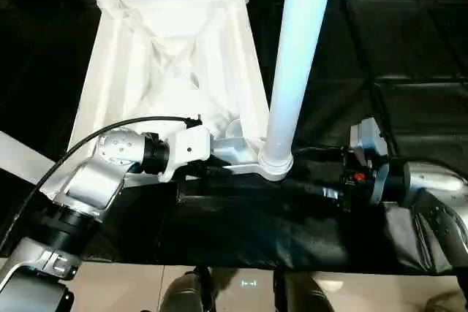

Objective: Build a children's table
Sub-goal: Rotate leg to tighten

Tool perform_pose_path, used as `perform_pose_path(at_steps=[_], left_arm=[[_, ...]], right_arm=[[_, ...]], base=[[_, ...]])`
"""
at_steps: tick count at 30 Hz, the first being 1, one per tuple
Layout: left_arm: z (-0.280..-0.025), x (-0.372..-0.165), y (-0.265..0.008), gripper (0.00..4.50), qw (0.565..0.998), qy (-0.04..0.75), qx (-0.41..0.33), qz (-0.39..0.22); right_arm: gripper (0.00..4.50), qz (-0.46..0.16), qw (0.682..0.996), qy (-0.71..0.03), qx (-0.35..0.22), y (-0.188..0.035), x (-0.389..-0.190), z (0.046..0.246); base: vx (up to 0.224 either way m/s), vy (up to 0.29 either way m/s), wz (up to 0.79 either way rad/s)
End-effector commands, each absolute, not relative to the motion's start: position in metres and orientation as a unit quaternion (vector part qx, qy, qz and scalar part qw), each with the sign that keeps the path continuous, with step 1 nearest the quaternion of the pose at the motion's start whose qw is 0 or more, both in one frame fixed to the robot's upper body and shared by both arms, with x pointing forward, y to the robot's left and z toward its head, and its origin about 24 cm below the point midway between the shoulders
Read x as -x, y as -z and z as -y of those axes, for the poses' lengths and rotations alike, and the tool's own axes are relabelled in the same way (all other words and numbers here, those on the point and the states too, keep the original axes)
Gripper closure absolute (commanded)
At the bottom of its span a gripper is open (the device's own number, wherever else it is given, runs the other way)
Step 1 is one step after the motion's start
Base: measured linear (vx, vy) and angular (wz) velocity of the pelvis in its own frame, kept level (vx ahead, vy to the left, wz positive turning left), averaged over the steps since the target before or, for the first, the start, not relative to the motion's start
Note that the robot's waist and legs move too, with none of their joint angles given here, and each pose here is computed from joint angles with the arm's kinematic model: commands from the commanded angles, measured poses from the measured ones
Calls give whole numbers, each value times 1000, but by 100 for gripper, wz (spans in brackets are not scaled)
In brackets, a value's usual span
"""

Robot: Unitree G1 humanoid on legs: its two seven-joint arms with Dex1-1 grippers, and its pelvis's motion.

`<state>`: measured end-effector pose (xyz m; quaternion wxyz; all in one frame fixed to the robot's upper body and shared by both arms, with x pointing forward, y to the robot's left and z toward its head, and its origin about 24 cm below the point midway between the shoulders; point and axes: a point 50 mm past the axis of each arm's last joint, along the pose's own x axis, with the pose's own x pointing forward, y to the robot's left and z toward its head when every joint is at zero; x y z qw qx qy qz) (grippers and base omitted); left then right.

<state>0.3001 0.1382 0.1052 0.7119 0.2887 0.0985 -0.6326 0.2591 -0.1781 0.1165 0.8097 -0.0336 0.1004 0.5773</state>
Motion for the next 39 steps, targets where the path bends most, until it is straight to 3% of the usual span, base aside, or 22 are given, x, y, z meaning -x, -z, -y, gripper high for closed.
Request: perform_pose_path(at_steps=[1,6,26,36,39], left_arm=[[-131,-293,-95,450,671,666,-305,-118],[-135,-293,-95,450,671,664,-307,-122],[-137,-293,-93,450,678,655,-309,-126],[-119,-298,-94,450,747,598,-267,-115],[-104,-298,-95,450,771,576,-249,-110]], right_arm=[[118,-108,792,-601,21,-114,-257,171],[162,-114,778,-617,18,-113,-256,169],[338,-112,775,-622,2,-108,-251,158],[419,-81,855,-511,-28,-102,-259,140],[442,-72,886,-455,-52,-99,-262,130]], base=[[0,0,0],[0,0,0],[0,0,0],[0,0,0],[0,0,0]])
